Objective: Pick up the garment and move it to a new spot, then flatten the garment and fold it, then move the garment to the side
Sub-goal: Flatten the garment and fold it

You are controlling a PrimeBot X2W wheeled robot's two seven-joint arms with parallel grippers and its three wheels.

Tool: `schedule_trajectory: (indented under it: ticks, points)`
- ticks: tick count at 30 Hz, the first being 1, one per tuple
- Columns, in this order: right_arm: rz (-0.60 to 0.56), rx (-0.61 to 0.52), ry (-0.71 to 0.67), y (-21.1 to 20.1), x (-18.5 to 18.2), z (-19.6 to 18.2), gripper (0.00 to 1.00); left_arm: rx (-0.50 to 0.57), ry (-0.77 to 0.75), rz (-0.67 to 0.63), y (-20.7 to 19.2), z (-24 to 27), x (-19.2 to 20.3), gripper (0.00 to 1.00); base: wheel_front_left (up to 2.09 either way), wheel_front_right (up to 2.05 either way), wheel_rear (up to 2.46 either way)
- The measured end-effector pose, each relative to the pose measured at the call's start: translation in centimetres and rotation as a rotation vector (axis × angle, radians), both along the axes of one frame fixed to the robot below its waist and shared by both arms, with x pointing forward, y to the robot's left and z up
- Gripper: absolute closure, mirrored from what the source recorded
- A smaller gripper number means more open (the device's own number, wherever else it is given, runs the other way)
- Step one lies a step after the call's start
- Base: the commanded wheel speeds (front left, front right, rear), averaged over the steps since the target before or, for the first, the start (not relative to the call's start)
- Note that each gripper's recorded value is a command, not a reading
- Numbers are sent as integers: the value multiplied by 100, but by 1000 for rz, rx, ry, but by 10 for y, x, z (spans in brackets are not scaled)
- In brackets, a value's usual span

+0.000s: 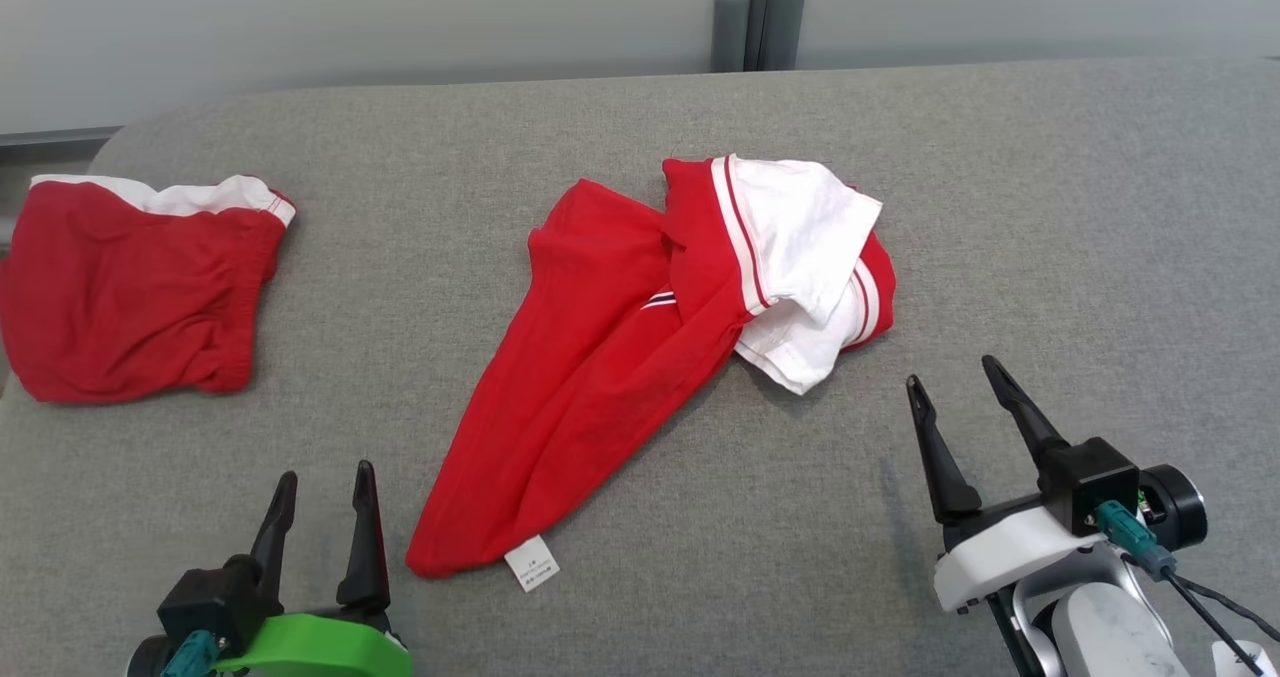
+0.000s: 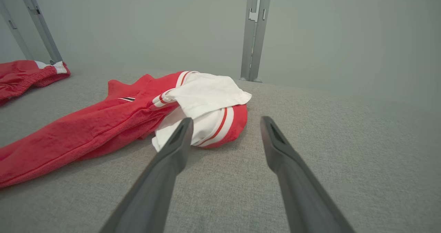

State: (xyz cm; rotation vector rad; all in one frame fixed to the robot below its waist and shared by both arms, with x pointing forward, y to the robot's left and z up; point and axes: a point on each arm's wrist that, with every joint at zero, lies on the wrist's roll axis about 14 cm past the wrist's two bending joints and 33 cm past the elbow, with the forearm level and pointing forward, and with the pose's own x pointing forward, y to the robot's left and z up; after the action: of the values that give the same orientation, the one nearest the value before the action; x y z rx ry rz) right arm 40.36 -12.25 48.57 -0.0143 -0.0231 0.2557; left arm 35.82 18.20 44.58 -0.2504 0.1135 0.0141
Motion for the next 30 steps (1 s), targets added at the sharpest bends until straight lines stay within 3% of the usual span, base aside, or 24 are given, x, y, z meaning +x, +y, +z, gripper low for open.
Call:
schedule_trajectory:
  ticks: [10,21,30]
  points:
    - [-28,-5,-27,-11,1,9,0,18,-48,-75,-13,11,-6,0,0,0,0]
    - [-73,1,-39,-24,1,14,0,94,-199,-520,-148,61,60,0,0,0,0]
    - [-216,11,-14,-70,-14,8,0,245,-74,-835,-224,21,69,0,0,0,0]
